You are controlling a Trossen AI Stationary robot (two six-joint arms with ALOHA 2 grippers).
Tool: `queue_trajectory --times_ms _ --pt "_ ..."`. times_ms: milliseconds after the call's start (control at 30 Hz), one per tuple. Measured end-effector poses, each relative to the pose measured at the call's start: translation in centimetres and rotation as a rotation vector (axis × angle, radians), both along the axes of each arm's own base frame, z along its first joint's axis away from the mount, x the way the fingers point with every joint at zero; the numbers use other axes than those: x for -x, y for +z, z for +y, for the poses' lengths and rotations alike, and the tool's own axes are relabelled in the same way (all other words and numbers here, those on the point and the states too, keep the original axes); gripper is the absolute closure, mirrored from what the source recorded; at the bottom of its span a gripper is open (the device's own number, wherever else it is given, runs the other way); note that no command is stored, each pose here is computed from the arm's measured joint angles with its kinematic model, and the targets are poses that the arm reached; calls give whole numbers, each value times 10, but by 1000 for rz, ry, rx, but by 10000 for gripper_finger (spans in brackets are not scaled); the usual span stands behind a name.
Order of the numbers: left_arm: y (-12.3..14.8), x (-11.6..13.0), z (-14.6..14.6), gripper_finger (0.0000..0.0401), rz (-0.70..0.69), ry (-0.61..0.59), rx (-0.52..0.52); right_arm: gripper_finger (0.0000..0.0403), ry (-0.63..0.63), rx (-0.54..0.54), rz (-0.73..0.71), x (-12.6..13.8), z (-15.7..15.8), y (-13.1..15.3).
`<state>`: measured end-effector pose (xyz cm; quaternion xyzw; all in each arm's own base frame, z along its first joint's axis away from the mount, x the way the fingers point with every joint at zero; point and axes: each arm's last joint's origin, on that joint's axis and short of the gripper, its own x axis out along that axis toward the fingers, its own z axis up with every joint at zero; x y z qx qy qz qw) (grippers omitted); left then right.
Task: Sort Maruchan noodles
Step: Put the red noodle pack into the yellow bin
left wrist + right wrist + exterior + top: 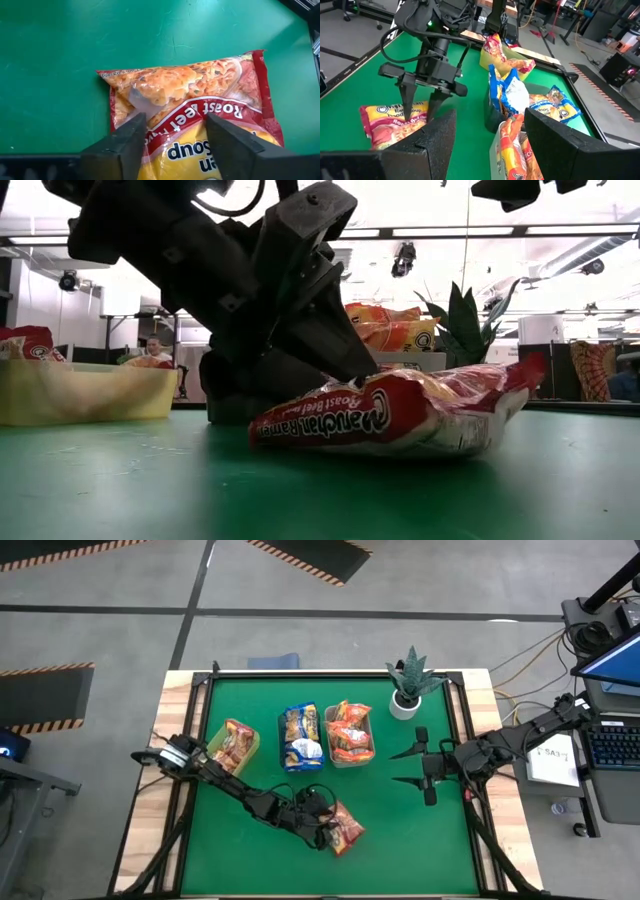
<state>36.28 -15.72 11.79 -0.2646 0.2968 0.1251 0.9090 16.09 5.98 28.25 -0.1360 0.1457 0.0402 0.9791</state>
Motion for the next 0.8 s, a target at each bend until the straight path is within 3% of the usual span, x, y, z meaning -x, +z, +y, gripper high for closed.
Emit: queue_trajectory --times_ms 133,367,600,800 --pt "0 0 -1 261 -1 -4 -6 179 -1 2 3 0 0 -1" --pt "2 -1 -1 387 -16 -18 -17 179 -2 5 4 0 0 -1" --pt "17 2 0 396 -30 -113 -121 179 -2 5 4 0 0 -1" --pt "61 9 5 401 -113 -175 -195 179 -2 6 4 0 0 -1"
